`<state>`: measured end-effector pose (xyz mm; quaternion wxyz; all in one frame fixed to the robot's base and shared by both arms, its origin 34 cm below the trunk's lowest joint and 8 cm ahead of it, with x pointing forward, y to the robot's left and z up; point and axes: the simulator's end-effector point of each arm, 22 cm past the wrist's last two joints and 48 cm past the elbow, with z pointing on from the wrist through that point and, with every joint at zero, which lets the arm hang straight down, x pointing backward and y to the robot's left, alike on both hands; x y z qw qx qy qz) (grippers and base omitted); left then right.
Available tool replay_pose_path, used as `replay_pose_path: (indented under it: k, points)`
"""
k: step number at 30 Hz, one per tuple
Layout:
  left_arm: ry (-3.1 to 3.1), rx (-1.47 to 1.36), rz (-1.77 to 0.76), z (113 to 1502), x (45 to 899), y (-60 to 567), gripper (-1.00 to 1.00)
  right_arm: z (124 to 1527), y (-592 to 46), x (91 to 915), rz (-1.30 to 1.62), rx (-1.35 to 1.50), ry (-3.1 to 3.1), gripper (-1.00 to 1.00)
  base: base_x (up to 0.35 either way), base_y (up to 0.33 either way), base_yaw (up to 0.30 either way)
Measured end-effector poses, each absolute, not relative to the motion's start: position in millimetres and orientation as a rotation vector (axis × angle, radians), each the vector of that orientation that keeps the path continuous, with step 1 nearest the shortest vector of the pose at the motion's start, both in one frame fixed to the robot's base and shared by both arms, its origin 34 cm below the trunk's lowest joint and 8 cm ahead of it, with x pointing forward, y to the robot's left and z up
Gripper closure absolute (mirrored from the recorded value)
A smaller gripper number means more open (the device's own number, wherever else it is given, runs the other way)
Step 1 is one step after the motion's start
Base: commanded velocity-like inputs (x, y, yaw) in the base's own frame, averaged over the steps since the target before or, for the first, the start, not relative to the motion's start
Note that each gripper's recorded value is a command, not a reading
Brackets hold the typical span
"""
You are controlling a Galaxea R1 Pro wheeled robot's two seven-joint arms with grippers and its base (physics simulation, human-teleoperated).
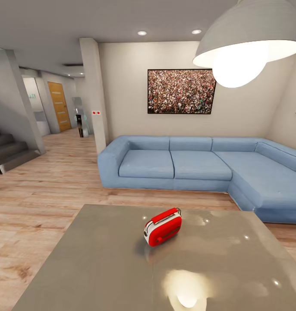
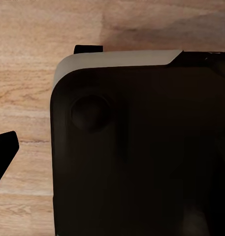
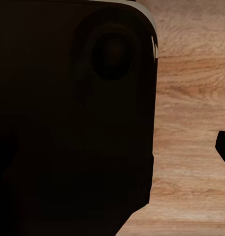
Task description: Turn on the radio receiver that's on the table in the living room.
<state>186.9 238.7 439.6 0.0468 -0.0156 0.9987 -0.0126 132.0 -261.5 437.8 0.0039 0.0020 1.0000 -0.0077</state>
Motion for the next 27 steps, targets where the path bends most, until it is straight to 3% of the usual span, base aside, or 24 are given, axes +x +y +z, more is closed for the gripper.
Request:
replay_pose_path:
  k: [27]
  points:
    - [3.040,-0.044,-0.048,443.4,190.2,233.9,-1.00,441.2,-265.5,132.1,-0.033,0.021,3.134,-1.00,0.000,0.000,0.000]
